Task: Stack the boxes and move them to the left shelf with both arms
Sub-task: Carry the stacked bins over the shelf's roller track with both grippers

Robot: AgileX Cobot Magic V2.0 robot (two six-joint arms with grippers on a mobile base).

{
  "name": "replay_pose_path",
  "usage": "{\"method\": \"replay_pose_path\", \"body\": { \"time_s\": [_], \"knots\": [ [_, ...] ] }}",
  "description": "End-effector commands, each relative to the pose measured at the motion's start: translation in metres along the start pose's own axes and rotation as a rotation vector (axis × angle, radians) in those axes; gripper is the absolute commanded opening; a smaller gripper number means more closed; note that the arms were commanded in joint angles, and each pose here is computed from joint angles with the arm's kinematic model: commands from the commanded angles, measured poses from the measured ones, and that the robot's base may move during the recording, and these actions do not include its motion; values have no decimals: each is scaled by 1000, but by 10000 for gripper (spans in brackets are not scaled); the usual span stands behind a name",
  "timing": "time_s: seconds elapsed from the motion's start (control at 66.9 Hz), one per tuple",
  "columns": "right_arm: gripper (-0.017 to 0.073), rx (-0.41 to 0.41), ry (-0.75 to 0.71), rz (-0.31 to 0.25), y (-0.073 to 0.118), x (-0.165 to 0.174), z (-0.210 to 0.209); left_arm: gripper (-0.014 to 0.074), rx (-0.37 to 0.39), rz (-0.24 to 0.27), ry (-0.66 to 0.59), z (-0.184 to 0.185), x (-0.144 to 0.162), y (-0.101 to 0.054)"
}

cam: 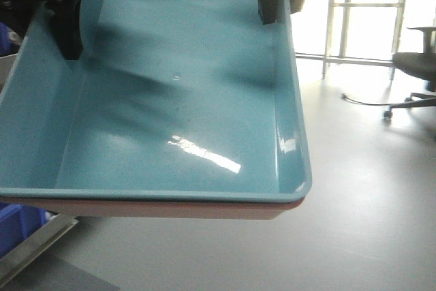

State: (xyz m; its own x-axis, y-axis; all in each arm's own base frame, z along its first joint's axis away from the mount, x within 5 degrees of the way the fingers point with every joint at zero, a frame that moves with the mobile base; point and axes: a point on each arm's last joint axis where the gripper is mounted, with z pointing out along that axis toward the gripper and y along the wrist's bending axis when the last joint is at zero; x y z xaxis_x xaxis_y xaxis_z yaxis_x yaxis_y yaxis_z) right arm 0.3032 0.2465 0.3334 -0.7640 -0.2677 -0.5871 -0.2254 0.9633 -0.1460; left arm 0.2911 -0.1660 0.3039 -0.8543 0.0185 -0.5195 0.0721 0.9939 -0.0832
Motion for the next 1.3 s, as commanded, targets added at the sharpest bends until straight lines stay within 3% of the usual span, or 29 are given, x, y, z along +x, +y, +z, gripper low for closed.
{"method": "replay_pose_path", "body": {
  "time_s": [0.0, 1.285],
  "knots": [
    [55, -235, -193, 34, 20, -17, -39, -10, 267, -65, -235, -38, -23, -30],
    [55, -235, -193, 34, 20, -17, -39, -10, 267, -65, -235, -38, -23, -30]
  ]
}}
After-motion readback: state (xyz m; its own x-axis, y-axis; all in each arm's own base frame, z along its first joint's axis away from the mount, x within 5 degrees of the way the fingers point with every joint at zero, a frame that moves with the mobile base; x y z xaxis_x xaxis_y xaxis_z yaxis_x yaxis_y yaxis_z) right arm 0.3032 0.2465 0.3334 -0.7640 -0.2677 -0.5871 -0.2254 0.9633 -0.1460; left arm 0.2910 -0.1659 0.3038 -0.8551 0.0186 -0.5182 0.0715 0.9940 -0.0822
